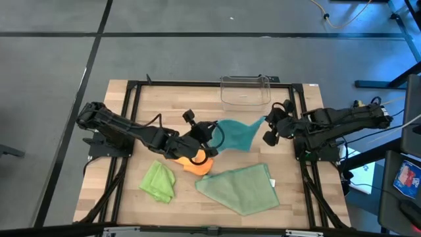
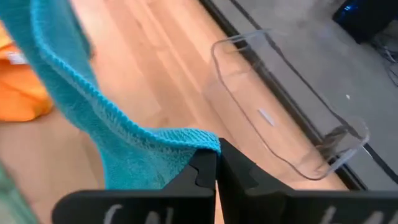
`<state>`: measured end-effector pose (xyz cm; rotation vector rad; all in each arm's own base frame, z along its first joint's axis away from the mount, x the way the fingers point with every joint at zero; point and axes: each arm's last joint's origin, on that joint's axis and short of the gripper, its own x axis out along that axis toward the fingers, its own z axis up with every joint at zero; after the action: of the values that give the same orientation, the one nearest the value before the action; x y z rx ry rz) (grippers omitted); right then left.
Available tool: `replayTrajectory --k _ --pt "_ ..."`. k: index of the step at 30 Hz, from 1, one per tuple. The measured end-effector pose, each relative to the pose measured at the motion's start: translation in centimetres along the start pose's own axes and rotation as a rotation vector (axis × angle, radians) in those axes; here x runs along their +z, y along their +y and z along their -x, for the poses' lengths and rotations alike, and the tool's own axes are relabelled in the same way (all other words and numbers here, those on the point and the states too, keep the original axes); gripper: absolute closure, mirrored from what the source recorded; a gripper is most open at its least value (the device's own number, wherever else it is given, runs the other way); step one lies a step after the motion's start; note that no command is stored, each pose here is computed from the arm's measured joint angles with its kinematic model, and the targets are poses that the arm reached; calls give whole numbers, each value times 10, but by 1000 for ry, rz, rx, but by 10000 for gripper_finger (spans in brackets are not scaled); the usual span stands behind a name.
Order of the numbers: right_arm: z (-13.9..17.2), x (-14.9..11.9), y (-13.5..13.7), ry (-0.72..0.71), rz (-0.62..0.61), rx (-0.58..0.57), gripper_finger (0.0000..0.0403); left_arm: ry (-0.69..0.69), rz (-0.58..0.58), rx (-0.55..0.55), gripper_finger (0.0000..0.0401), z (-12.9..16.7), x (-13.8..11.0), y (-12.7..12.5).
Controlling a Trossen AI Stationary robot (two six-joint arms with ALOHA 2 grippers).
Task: Fold microfiber towels
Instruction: Fold the blue microfiber cloth
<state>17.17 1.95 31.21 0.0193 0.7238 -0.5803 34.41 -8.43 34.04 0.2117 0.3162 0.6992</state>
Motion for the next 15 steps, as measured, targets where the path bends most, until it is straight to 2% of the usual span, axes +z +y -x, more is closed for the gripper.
replayTrajectory --k 7,15 --pt "26 6 -1 29 -1 44 402 -3 38 -86 401 1 1 -3" --pt "60 12 -15 128 -27 110 402 -23 48 -120 401 11 7 -8"
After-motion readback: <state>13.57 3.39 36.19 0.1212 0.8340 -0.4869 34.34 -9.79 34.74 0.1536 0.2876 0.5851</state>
